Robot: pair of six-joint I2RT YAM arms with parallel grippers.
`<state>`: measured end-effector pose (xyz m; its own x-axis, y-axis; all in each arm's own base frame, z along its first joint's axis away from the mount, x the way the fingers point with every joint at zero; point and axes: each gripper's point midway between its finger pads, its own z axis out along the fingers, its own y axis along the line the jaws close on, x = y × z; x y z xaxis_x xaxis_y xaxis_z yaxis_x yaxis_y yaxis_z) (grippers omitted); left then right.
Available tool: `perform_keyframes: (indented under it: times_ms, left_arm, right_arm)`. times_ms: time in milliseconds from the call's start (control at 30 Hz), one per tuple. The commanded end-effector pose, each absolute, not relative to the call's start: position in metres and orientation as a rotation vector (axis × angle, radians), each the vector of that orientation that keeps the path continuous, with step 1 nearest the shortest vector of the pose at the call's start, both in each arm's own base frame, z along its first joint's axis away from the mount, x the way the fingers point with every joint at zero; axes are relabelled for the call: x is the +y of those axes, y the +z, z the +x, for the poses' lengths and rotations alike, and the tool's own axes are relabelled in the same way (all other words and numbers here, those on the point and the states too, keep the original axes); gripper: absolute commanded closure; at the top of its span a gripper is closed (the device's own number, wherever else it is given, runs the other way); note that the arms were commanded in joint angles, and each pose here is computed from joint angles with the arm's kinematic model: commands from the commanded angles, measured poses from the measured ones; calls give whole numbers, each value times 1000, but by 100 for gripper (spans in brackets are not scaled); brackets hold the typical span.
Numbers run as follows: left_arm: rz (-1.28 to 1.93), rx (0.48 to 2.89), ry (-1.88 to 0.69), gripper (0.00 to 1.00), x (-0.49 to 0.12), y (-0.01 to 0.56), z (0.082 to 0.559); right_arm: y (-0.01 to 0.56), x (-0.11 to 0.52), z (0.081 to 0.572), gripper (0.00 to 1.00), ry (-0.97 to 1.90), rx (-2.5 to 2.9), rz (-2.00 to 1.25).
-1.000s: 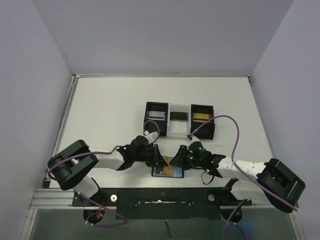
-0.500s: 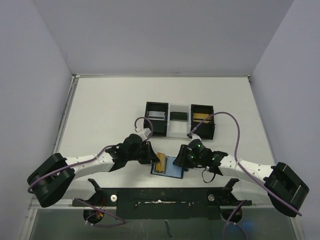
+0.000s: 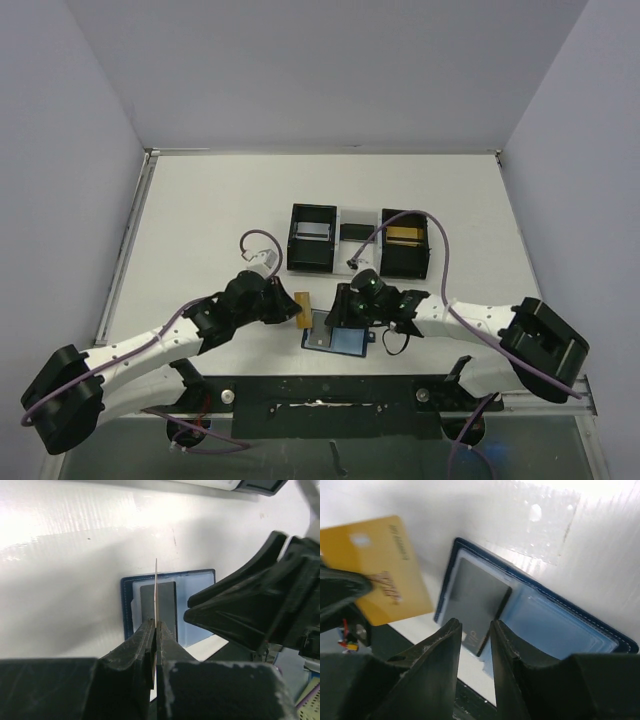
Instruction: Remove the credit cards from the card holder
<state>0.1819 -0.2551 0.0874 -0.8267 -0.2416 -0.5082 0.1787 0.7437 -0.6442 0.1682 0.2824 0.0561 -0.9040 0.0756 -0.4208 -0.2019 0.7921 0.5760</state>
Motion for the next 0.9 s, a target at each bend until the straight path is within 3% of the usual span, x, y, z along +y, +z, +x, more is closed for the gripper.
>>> perform_keyframes:
  times_ms: [0,167,400,633,867]
  left_arm:
    - [-105,2292,-928,100,-243,99,190]
    - [-71,2268,-943,100,-242,107,189]
    - [19,2195,-1026,100,-257,129,192]
    - [65,2090,-1245,100,-273,151,191]
    - [122,1940,-1573,100,-281,178,180]
  right_arm:
    - [30,281,165,69,828,2622,-68]
    - [42,276,168,67,729,2625,-117]
    - [98,281,194,51,800,2423,-189]
    - [130,251,222,25,903,2183,-41]
    - [157,229,220,18,995,1939,-38]
